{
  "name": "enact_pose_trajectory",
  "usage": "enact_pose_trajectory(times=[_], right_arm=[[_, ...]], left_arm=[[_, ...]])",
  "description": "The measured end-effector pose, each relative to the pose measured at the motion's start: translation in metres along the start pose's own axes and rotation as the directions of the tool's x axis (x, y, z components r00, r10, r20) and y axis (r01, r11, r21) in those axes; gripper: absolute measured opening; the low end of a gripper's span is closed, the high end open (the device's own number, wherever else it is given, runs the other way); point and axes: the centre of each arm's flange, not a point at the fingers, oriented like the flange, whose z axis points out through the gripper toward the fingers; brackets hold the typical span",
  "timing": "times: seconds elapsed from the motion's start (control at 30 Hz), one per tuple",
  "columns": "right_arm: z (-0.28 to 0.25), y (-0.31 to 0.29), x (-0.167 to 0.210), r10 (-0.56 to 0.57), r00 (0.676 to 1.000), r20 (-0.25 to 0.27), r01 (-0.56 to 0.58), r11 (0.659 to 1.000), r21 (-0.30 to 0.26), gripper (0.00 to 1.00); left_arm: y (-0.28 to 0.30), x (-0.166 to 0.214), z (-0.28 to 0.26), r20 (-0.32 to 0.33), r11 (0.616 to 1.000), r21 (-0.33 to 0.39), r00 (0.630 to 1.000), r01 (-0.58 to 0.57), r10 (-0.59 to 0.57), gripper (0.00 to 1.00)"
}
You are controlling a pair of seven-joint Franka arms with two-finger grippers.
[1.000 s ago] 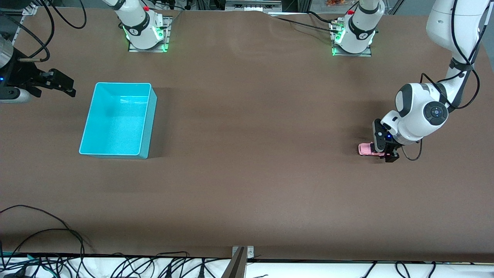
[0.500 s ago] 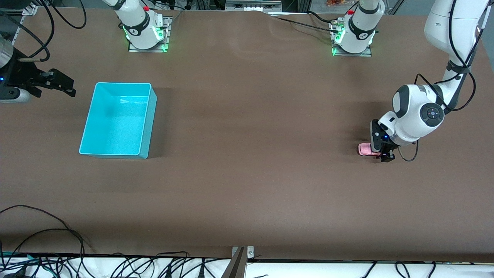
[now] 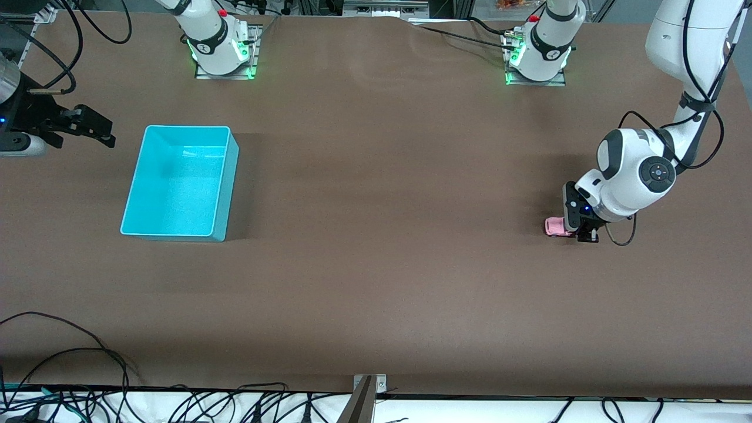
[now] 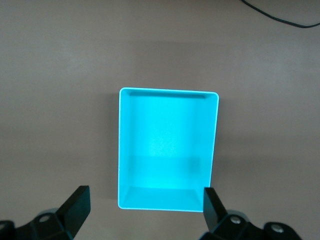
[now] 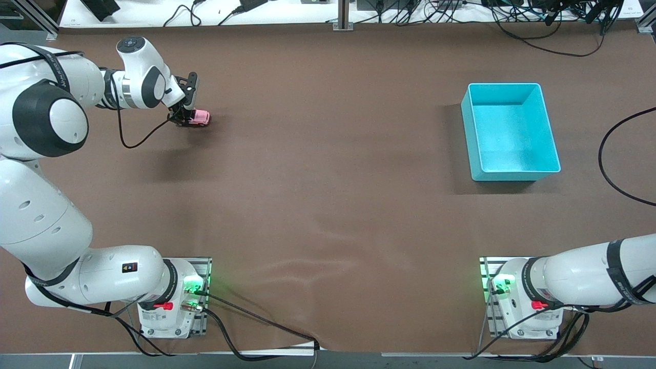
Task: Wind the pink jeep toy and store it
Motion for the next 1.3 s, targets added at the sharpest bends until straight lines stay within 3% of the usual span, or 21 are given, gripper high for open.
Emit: enact_pose_trajectory(times=[0.67,0.9,1.3], right_arm=[[0.000,0.000,0.000,0.000,1.000,0.000,0.000,1.000,0.000,1.00],[0.000,0.000,0.000,0.000,1.000,0.000,0.000,1.000,0.000,1.00],[0.000,0.000,0.000,0.000,1.000,0.000,0.000,1.000,0.000,1.00]], left_arm=[[0.000,-0.015,0.001,0.003,1.000,-0.003,1.000,0.024,-0.024,0.51],[0.000,-0.061,0.002,0.006,1.000,-0.003,1.000,0.011,-0.011,0.51],[0.007,-0.177,0.005,0.018,0.999,0.022,1.000,0.024,-0.024,0.51]])
